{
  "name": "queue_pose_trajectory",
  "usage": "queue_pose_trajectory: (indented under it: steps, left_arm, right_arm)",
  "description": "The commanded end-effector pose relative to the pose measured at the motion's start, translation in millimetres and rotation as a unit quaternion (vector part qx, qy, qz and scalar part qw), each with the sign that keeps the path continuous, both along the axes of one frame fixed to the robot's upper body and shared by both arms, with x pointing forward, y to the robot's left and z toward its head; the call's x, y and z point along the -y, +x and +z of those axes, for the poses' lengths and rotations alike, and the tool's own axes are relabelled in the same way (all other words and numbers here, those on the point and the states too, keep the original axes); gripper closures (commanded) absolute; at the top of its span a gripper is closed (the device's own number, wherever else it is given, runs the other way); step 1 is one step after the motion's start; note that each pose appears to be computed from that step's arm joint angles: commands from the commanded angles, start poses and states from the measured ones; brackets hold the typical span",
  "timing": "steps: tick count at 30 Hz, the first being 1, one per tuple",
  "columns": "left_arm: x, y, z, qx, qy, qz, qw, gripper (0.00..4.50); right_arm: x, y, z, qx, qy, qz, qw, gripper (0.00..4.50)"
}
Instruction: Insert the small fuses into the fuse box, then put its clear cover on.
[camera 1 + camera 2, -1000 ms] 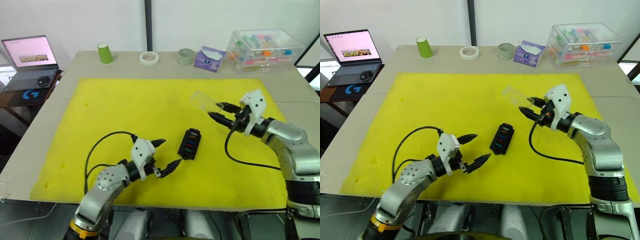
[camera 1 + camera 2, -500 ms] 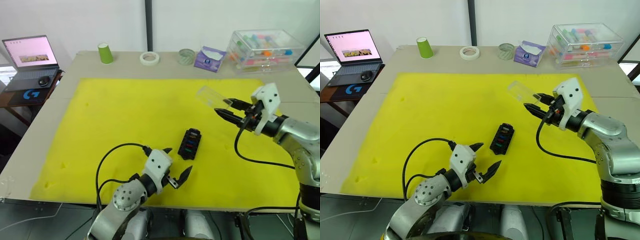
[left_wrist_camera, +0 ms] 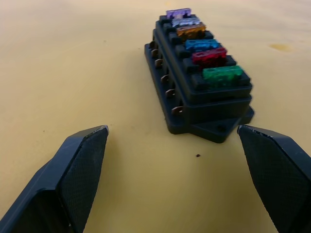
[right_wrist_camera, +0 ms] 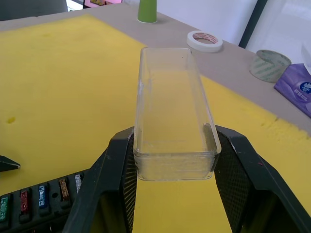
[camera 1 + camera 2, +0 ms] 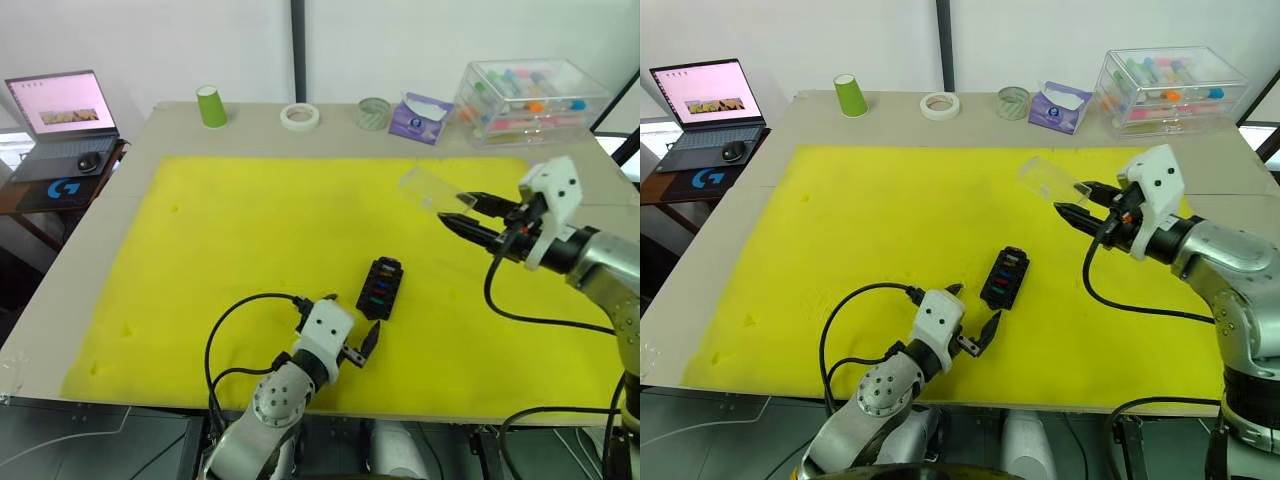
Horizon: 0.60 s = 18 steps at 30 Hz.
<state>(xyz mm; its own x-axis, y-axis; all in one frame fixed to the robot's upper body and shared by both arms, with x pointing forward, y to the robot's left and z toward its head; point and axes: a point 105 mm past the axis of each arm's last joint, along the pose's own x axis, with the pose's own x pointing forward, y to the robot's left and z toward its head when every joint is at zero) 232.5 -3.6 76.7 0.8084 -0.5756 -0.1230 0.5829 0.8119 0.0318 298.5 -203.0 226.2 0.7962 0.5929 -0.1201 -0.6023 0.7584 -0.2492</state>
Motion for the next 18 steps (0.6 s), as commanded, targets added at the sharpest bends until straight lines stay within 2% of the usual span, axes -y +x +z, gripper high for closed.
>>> queue_pose_trajectory:
  steps: [1,11,18]
  left_arm:
    - [34.6,-19.7,13.7,0.003,-0.052,-0.043,0.998,0.00]
    - [51.6,-40.9,21.8,-0.008,-0.095,-0.106,0.990,0.00]
    - [56.2,-32.5,18.2,-0.004,-0.087,-0.092,0.992,0.00]
  right_arm:
    - [-3.4,-5.2,17.1,0.032,-0.007,0.007,0.999,2.63]
    - [1.1,-8.5,21.3,0.032,-0.013,0.001,0.999,2.63]
    - [0.9,-9.8,21.2,0.030,-0.013,-0.003,0.999,2.63]
